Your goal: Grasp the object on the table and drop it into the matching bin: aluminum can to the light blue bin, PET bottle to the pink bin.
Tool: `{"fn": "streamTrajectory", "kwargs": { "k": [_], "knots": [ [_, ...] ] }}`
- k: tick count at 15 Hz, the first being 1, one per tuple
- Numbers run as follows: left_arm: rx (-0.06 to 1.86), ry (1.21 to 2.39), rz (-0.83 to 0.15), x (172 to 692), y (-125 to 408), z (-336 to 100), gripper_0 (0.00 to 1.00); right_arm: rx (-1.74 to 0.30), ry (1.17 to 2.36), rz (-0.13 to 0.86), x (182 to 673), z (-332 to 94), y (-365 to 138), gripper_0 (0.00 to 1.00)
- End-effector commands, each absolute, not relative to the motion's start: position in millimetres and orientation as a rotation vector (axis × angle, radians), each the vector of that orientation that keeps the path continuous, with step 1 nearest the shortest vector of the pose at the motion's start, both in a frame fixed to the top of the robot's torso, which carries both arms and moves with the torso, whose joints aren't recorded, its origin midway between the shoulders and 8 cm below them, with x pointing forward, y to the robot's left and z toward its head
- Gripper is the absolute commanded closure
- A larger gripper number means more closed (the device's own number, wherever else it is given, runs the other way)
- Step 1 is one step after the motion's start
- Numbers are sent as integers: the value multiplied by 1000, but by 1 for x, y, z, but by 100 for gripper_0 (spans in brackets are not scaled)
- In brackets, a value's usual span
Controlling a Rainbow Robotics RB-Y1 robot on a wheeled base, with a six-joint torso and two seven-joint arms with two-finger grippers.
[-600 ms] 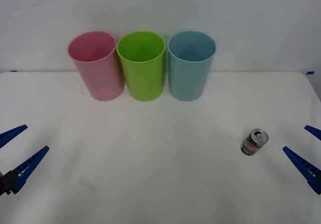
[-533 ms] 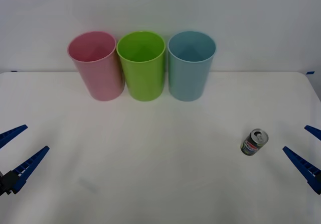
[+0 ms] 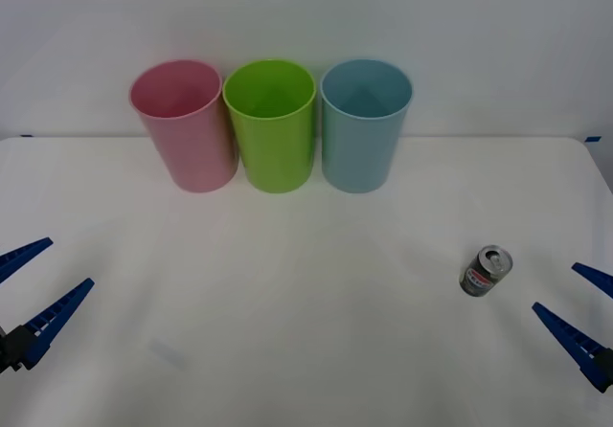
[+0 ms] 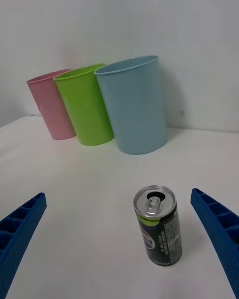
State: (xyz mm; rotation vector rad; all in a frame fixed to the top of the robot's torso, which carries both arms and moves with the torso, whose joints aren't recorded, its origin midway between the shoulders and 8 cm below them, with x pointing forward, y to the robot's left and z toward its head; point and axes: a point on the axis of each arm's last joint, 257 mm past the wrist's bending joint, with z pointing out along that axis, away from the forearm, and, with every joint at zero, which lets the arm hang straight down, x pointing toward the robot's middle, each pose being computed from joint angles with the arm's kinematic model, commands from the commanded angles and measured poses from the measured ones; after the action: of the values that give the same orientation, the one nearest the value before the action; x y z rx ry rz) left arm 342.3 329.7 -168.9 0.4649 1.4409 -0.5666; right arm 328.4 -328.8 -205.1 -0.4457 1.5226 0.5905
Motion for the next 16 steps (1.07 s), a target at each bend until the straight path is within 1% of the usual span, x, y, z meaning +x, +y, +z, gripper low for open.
{"fn": "streamTrajectory", "kwargs": {
  "k": [1,5,6,7,10,16],
  "knots": [
    [465,1441,-567,342,330,-169,0,-446,1571,584,318,-220,-334,0],
    [465,1441,-567,342,330,-169,0,-475,1640,560,311,-253,-339,0],
    [465,1441,-567,342,330,-169,0,-482,1640,555,311,-257,-338,0],
    [465,1441,-567,342,330,-169,0,-513,1628,513,312,-261,-338,0],
    [465,1441,-567,342,330,-169,0,-531,1622,461,321,-279,-340,0],
    [465,1441,-567,342,330,-169,0,-495,1654,430,345,-306,-330,0]
  ]
}}
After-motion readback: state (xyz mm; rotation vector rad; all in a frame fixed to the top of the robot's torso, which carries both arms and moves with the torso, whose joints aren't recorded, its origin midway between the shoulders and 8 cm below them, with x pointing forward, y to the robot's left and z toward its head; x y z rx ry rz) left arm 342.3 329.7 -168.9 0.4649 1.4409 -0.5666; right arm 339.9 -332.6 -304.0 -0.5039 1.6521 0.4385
